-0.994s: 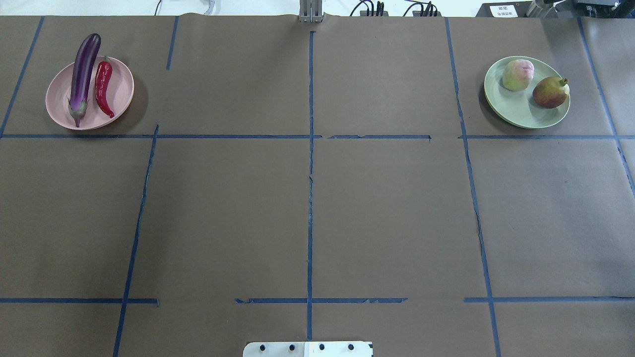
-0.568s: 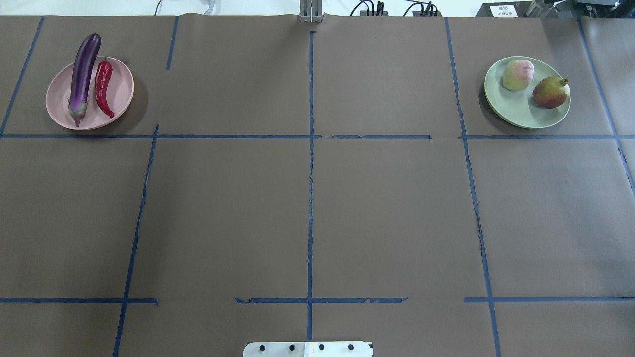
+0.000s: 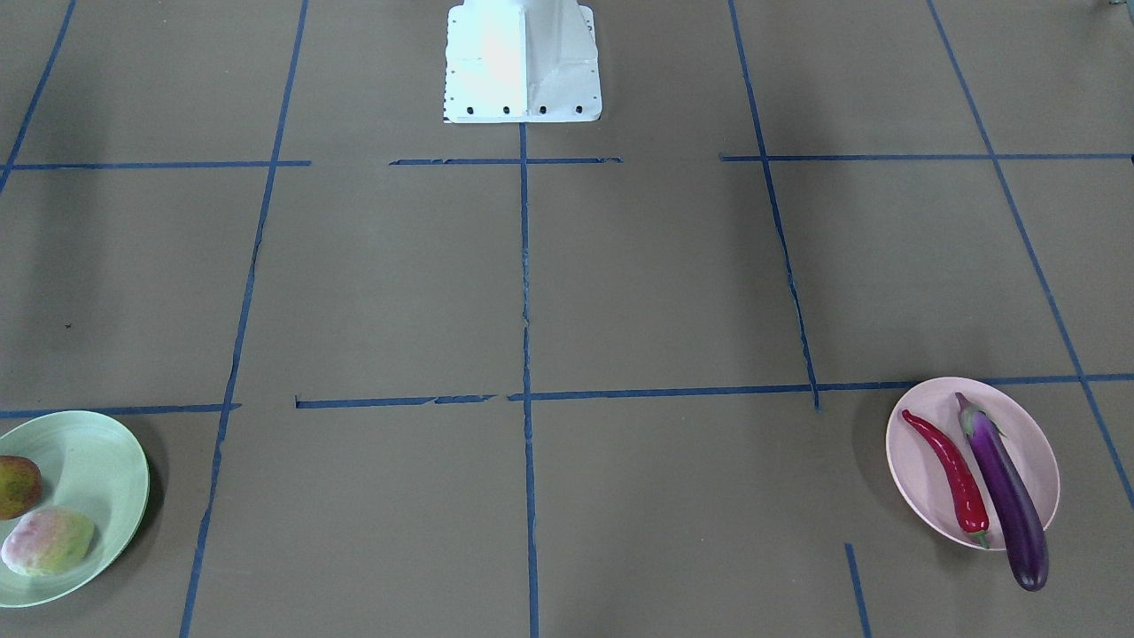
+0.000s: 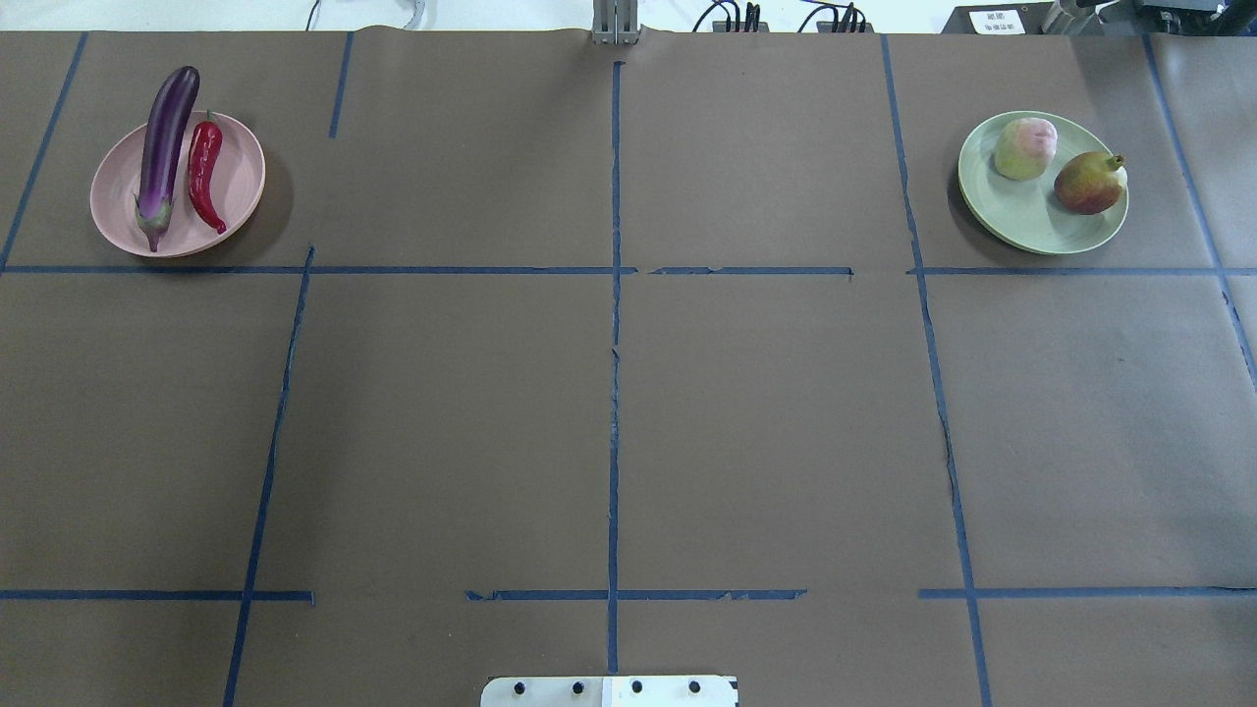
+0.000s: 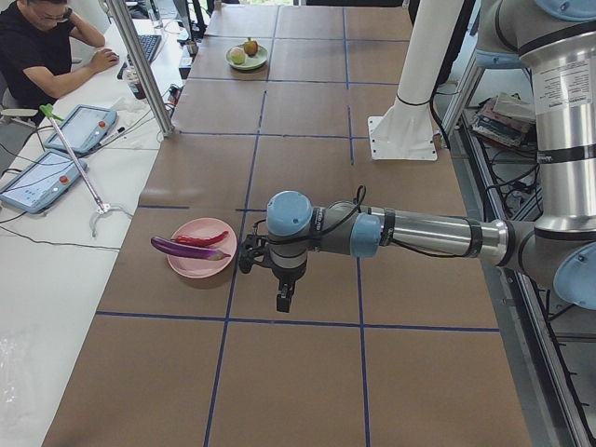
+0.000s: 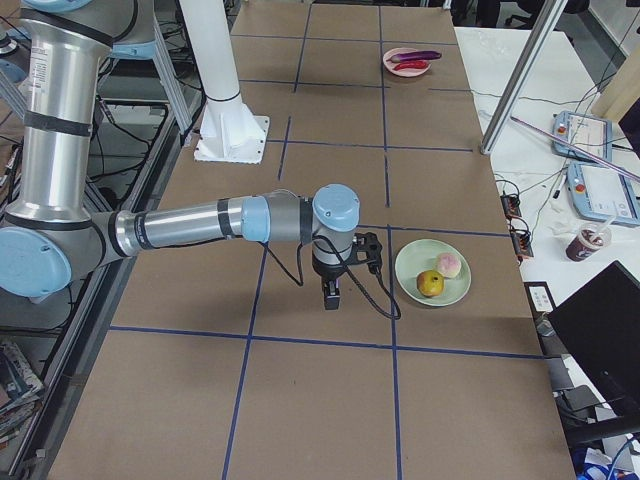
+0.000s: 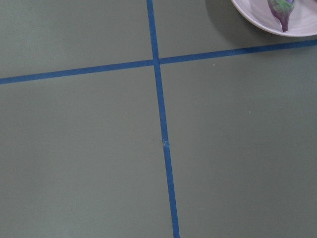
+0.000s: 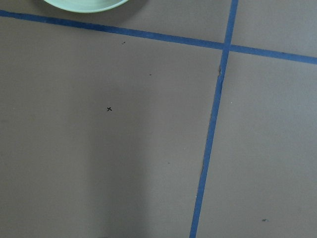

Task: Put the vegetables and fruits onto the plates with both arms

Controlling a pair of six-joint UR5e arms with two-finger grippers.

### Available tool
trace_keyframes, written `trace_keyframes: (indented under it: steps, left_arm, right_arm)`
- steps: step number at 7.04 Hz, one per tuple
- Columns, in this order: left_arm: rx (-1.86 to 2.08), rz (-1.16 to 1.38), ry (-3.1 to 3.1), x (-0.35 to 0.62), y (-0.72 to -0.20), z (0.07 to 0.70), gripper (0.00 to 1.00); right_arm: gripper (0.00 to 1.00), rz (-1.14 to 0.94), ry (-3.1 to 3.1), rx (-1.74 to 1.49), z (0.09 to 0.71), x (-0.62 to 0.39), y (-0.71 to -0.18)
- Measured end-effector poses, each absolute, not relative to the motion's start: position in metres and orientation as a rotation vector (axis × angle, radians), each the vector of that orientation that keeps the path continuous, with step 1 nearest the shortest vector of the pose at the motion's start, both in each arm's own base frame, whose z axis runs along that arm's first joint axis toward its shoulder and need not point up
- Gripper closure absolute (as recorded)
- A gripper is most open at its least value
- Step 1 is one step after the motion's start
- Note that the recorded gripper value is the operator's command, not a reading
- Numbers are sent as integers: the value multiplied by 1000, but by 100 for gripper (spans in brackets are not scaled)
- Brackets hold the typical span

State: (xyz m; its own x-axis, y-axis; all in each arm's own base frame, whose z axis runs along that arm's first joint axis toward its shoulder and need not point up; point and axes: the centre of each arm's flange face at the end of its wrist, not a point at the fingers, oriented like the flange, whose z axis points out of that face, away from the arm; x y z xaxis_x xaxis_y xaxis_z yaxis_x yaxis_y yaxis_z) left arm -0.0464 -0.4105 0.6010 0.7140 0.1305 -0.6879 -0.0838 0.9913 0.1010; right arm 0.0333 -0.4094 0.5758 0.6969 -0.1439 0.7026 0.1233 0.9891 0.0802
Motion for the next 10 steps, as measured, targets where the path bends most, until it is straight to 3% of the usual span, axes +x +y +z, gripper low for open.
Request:
trace_keyframes:
  steps: [10]
  left_arm:
    - [6, 171, 765, -53, -410, 606, 0]
  right_arm:
    - [0, -138, -795, 12, 580, 33, -397]
